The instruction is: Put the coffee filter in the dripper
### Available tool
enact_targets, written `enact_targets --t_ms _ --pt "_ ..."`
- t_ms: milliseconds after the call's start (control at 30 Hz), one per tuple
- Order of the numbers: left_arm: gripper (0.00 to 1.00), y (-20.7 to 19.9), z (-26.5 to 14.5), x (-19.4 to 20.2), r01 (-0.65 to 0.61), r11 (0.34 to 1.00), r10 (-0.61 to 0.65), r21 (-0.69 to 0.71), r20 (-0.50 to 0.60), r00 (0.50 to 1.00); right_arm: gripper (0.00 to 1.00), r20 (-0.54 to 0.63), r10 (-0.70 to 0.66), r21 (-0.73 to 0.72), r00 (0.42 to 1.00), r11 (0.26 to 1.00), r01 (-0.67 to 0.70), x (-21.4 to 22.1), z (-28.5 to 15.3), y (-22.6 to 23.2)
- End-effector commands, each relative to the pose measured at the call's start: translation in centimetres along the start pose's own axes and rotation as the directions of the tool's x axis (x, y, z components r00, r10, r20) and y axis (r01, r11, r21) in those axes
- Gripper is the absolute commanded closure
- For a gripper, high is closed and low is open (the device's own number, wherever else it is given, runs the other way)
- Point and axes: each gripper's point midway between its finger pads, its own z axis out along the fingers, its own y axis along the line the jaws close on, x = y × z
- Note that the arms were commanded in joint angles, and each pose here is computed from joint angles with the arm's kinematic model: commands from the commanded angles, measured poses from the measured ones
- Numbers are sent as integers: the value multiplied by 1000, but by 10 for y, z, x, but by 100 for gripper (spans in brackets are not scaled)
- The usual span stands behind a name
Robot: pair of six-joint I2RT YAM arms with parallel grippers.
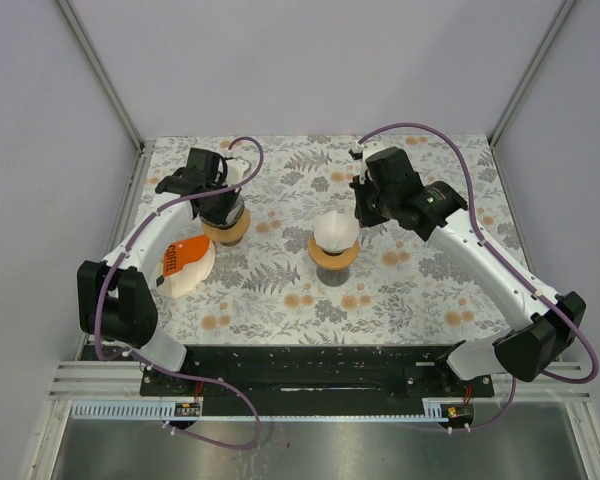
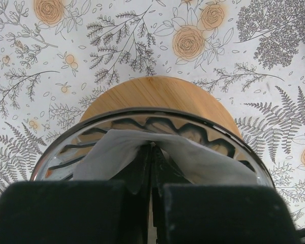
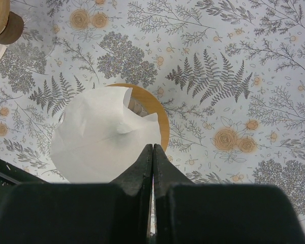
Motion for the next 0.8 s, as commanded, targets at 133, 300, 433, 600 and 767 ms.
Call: enact_targets --t_ms 133,300,433,600,767 --pt "100 -4 31 26 -19 999 23 42 -85 996 100 30 3 3 1000 1000 -4 -7 -1 -3" --pt "93 0 2 -8 -30 999 29 21 28 999 100 28 3 -1 1000 1000 -3 -6 -1 -2" --pt "84 3 -16 -28 -31 999 30 8 88 996 100 24 6 -4 1000 1000 -6 -6 0 -2" --pt "78 5 -33 -42 -31 1000 31 -5 135 990 100 21 5 -4 1000 1000 -5 -4 0 -2" --pt "75 6 -44 -46 -31 999 33 -18 147 989 100 24 5 -5 1000 1000 -5 -5 -1 -2"
